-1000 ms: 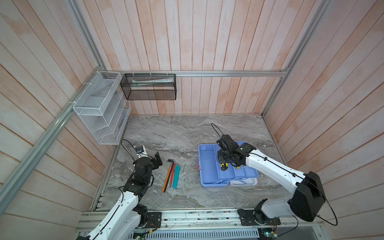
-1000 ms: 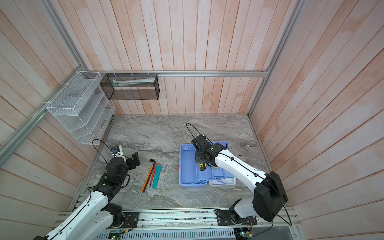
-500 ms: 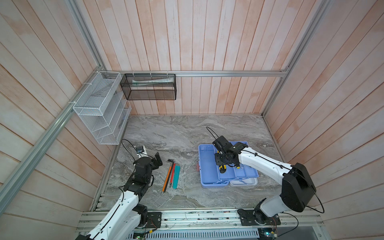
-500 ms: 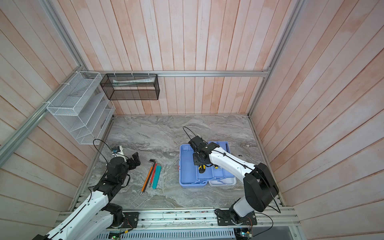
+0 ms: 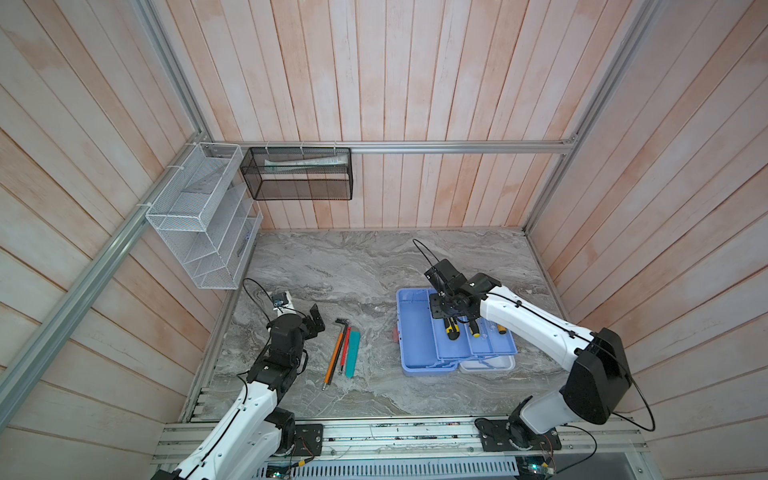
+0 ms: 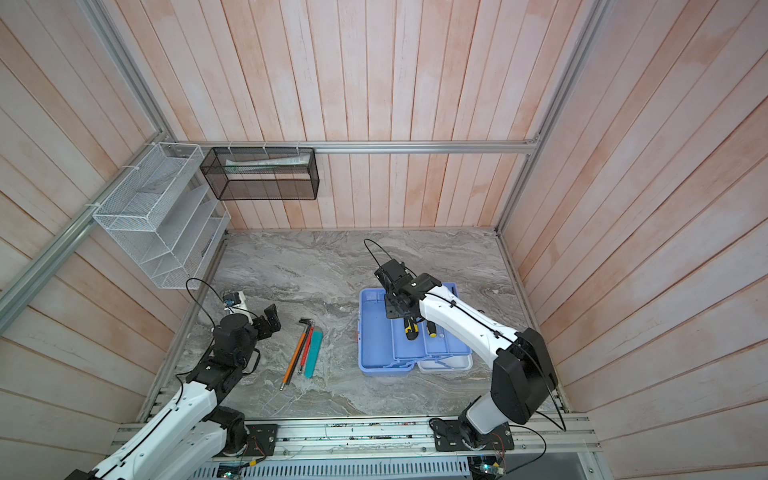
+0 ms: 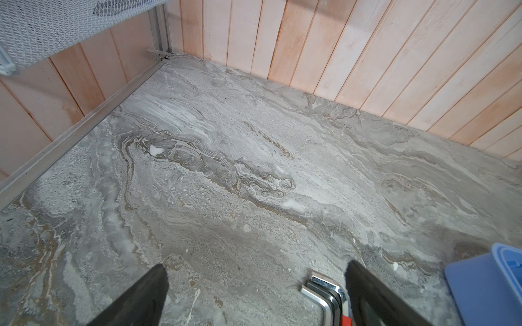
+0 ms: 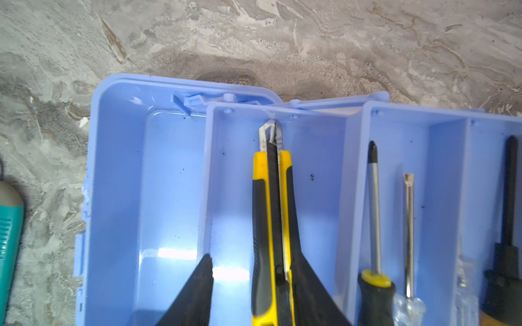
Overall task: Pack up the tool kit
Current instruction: 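Lower the utility knife into the box and open the right gripper, then move the right gripper back over the teal-handled scraper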
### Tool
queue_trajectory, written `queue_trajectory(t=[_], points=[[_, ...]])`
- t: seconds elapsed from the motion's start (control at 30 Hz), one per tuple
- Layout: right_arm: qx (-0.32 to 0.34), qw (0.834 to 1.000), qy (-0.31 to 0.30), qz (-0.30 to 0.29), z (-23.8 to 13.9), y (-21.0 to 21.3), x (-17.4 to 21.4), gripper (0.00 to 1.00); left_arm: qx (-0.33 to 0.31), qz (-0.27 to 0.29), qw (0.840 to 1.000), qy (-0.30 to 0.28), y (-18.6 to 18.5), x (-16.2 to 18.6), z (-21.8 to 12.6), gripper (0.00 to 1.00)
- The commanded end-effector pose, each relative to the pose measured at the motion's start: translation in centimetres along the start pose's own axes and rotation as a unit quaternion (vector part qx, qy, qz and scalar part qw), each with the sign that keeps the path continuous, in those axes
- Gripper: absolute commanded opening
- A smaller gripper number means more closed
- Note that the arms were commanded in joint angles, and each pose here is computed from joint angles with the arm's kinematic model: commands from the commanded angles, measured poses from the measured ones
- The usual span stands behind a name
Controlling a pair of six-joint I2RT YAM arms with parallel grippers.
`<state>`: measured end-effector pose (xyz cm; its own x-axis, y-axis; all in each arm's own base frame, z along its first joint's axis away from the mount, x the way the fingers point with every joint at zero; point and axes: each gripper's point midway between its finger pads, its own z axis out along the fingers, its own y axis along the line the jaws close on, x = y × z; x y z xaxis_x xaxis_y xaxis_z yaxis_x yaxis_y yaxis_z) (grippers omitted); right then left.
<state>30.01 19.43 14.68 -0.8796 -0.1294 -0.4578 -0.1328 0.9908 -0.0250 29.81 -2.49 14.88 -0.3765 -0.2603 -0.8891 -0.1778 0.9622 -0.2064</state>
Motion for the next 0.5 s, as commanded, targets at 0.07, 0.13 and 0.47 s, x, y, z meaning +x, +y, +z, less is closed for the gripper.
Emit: queue_trajectory(t=[0.07, 0.13, 0.47], points=[[-0.004, 1.0, -0.016, -0.01, -1.7, 1.9, -0.9, 0.45, -0.006, -0.008, 1.0, -0.012, 0.4, -0.4, -0.3, 0.99], [-0.016, 0.999, -0.024, -0.015, -2.2, 3.3, -1.1, 0.45, -0.006, -0.009, 1.0, -0.012, 0.4, -0.4, -0.3, 1.0], [-0.171, 0.985, -0.018, -0.027, -0.8, 17.5, 2.4, 0.48, -0.007, -0.009, 1.0, -0.011, 0.4, -0.4, -0.3, 0.99]])
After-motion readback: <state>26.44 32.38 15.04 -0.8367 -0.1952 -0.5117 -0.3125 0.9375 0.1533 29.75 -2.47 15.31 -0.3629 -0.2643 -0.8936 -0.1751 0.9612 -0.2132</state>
